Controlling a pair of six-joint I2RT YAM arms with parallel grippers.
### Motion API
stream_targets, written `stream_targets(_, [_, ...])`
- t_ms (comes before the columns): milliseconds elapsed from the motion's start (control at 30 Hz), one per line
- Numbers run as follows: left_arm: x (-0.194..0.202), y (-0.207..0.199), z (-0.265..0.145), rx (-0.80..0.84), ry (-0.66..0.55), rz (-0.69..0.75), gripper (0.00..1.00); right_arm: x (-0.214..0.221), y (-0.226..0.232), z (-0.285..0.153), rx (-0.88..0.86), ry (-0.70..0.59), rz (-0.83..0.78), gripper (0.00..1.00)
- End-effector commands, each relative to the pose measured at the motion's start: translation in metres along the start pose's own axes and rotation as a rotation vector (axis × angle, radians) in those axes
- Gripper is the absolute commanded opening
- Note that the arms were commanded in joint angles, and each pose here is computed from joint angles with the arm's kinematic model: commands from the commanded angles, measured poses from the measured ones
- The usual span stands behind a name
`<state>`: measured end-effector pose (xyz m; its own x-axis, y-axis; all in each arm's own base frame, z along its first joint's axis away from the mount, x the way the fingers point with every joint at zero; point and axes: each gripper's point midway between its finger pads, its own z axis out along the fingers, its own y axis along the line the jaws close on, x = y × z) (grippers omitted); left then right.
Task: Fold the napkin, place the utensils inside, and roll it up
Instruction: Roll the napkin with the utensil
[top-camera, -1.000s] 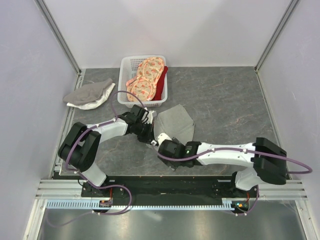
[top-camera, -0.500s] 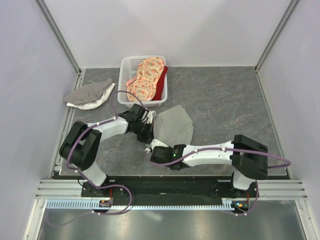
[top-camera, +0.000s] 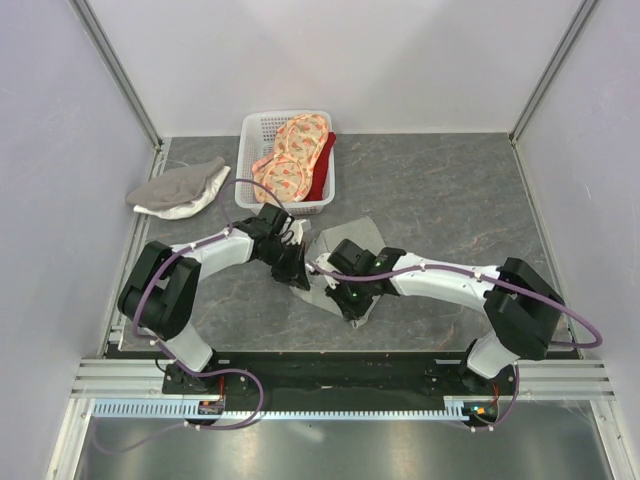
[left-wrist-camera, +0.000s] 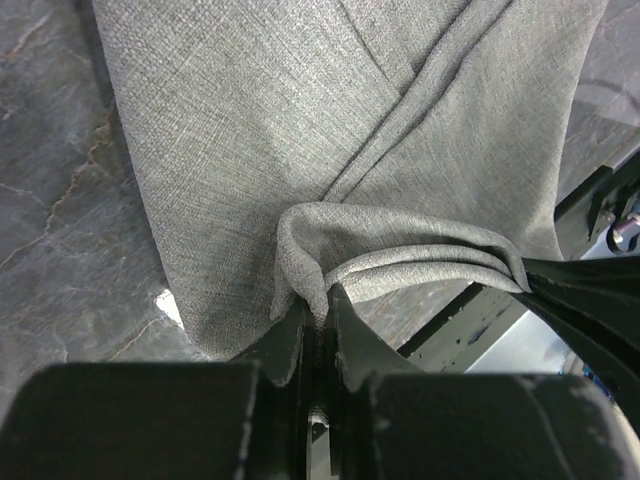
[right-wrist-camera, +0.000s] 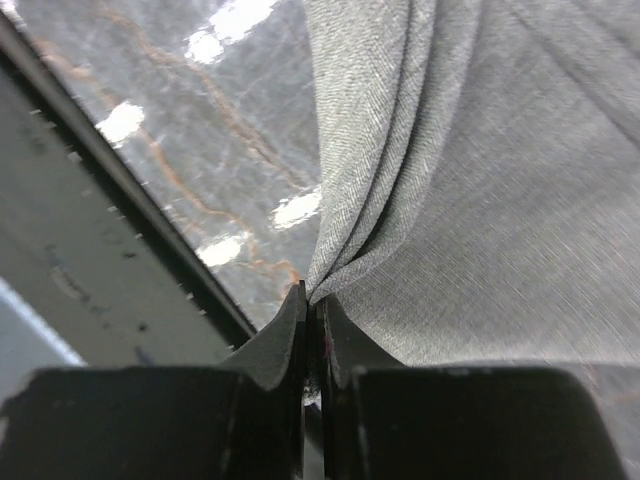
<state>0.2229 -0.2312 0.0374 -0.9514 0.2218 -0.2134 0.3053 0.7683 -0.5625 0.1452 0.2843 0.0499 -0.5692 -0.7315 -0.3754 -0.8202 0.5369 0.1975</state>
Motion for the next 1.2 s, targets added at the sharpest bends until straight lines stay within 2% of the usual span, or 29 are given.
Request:
stream_targets(0, [-0.012, -0.011, -0.006, 0.046, -0.011, 0.052, 0.17, 0.007, 0.028, 0.004, -0.281, 0.018, 0.019, 0.05])
stream_targets(67, [-0.017, -0.010, -0.010, 0.038, -0.032, 0.057, 0.27, 0.005, 0.022, 0.006, -0.311, 0.003, 0.050, 0.04])
stream_targets(100, [-0.023, -0.011, -0.013, 0.032, -0.049, 0.068, 0.37, 0.009, 0.022, 0.008, -0.334, 0.011, 0.070, 0.04])
stream_targets(167, [-0.032, -0.012, -0.021, 0.019, -0.089, 0.078, 0.46, 0.007, 0.018, 0.007, -0.385, -0.006, 0.107, 0.04])
stream_targets(200, [-0.040, -0.010, -0.026, -0.002, -0.116, 0.085, 0.53, 0.009, 0.016, 0.009, -0.400, -0.005, 0.122, 0.04])
stream_targets(233, [-0.043, -0.009, -0.029, -0.019, -0.135, 0.089, 0.64, 0.009, 0.018, 0.009, -0.435, -0.005, 0.136, 0.03])
stream_targets(300, [-0.053, -0.003, -0.042, -0.085, -0.195, 0.091, 0.75, 0.012, 0.011, 0.012, -0.466, -0.003, 0.176, 0.03])
stream_targets(467, [-0.057, 0.002, -0.064, -0.159, -0.300, 0.095, 0.78, 0.017, 0.005, 0.017, -0.541, 0.013, 0.242, 0.02])
stream_targets(600, [-0.036, 0.000, -0.073, -0.145, -0.358, 0.049, 0.77, 0.019, -0.003, 0.025, -0.557, 0.029, 0.290, 0.02])
stream_targets(733, [-0.008, -0.003, -0.066, -0.084, -0.309, 0.002, 0.78, 0.021, -0.008, 0.029, -0.559, 0.041, 0.315, 0.01])
stream_targets(800, [0.008, -0.004, -0.059, -0.053, -0.268, -0.042, 0.74, 0.021, -0.009, 0.029, -0.557, 0.039, 0.316, 0.01])
stream_targets(1000, [0.024, -0.019, -0.053, 0.074, -0.259, -0.074, 0.72, 0.022, -0.010, 0.030, -0.549, 0.041, 0.318, 0.00])
stream_targets(1167, [0.024, -0.030, -0.044, 0.182, -0.276, -0.111, 0.81, 0.023, -0.010, 0.031, -0.551, 0.046, 0.326, 0.00])
